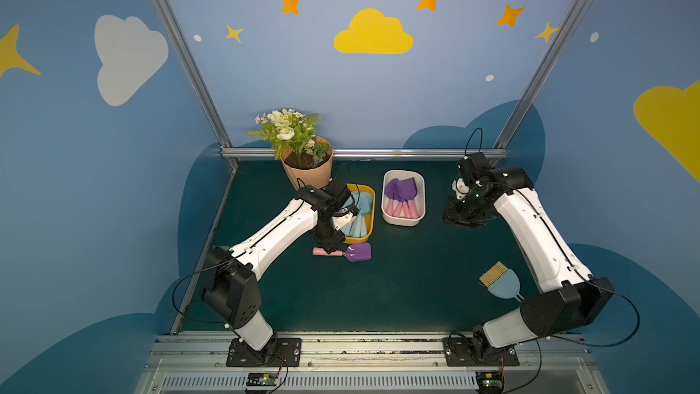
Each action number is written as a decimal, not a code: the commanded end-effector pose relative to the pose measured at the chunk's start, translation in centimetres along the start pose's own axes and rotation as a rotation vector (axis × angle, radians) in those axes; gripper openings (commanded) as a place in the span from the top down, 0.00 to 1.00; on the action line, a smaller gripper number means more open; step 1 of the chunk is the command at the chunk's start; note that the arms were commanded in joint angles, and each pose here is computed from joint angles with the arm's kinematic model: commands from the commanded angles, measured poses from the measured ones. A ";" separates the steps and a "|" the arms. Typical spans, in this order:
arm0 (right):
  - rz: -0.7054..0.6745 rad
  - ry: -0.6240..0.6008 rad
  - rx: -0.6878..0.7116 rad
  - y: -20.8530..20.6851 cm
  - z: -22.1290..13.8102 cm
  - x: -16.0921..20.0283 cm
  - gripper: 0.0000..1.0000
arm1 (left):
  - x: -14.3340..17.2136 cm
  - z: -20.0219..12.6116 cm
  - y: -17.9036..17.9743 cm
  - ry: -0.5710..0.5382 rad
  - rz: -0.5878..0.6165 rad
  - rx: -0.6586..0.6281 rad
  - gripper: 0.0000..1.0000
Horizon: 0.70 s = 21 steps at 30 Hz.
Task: Sort the small shovels by color and place them into the storage box
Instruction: Pick up the shovel from the center of the board.
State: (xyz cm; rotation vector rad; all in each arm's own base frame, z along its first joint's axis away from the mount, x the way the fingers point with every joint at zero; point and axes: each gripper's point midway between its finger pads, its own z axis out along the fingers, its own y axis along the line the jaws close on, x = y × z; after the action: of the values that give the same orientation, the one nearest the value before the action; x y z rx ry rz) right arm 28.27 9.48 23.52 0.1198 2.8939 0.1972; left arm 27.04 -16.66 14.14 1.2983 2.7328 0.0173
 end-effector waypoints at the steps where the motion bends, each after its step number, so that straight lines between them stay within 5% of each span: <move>1: 0.017 -0.059 0.060 -1.5 -0.7 0.1 0.54 | 2.0 0.8 0.1 0.067 0.183 -0.017 0.47; 7: 0.004 -0.081 0.078 -2.2 -0.6 0.6 0.54 | 2.8 3.7 0.7 0.076 0.298 -0.038 0.44; 21: -0.043 -0.084 0.137 -3.7 -0.4 0.7 0.53 | 1.7 8.7 3.7 0.055 0.280 -0.052 0.45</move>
State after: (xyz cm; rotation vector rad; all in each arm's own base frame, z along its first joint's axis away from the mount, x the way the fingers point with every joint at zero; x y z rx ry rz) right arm 27.13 6.56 22.56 0.1066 2.8568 0.0140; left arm 29.10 -12.70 5.86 1.6525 2.6042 0.1667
